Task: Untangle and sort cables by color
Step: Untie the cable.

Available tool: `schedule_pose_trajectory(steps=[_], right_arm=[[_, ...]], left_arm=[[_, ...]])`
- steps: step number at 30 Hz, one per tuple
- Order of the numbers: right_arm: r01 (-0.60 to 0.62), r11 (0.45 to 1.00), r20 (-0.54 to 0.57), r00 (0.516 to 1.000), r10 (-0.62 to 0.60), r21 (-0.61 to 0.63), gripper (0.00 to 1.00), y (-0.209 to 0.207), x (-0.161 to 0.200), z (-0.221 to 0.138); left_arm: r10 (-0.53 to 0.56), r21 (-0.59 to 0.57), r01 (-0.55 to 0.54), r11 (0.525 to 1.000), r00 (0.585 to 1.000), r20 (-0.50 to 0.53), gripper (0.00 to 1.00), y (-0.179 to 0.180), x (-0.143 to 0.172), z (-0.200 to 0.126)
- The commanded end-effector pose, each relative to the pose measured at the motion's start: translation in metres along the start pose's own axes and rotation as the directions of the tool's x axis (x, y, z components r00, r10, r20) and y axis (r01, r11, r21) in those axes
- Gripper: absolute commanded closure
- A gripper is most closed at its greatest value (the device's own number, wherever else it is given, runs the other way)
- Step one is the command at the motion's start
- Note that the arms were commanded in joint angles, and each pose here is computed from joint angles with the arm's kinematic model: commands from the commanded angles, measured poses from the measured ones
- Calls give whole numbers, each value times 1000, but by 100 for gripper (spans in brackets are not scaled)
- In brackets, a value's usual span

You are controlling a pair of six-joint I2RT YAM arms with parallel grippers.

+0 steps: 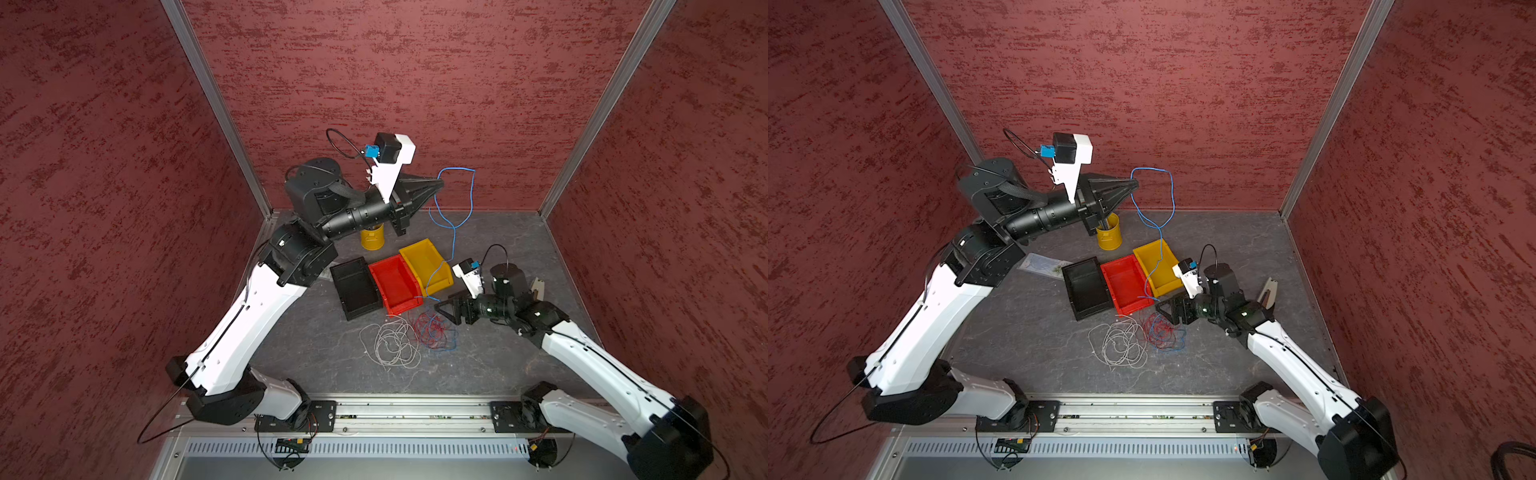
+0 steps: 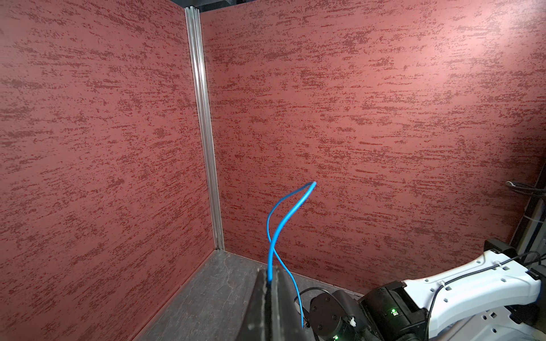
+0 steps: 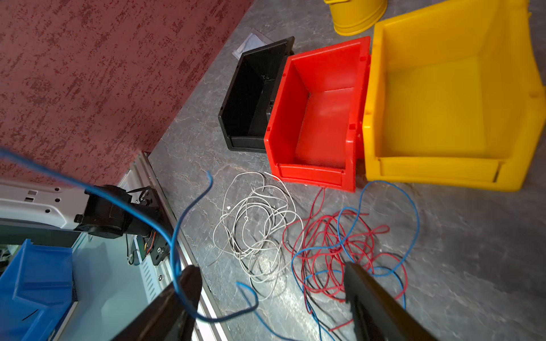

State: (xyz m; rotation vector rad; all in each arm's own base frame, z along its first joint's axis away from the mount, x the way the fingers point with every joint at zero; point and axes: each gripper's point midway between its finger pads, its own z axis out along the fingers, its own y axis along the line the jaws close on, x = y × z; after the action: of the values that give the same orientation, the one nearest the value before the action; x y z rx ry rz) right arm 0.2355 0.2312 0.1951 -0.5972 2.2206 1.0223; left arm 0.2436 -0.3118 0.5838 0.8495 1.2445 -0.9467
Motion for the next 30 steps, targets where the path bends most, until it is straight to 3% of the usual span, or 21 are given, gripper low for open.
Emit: schedule_pose_trajectory(steps=[1, 3, 10, 14, 18, 24, 27, 30], right_arm=[[63, 997, 39, 997, -61, -53, 26, 10, -13, 12], [65, 996, 18, 998, -64, -61, 36, 9, -10, 19], [39, 999, -18, 999, -39, 3, 100, -6, 2, 26], [21, 999, -35, 999, -19, 38, 100, -13, 7, 25], [-32, 984, -38, 998, 39, 173, 100, -36, 14, 20], [-146, 879, -61, 979, 194, 453, 100, -91, 49, 11], [-186, 840, -48, 969, 243, 510, 100, -103, 59, 9], [-211, 838, -32, 965, 262, 502, 100, -104, 59, 11]], left_arm=[[18, -21, -18, 1000, 1000, 13, 100, 3, -6, -8], [18, -26, -18, 999, 1000, 14, 100, 5, -7, -10], [12, -43, -11, 999, 1000, 10, 100, 15, -5, -13], [0, -56, 1, 998, 1000, 18, 100, 22, -3, -16], [0, -82, 2, 997, 1000, 19, 100, 31, -4, -22], [13, -148, -9, 989, 999, 29, 100, 50, -12, -40], [23, -175, -19, 984, 999, 26, 100, 56, -16, -49], [30, -202, -26, 979, 999, 20, 100, 63, -18, -58]])
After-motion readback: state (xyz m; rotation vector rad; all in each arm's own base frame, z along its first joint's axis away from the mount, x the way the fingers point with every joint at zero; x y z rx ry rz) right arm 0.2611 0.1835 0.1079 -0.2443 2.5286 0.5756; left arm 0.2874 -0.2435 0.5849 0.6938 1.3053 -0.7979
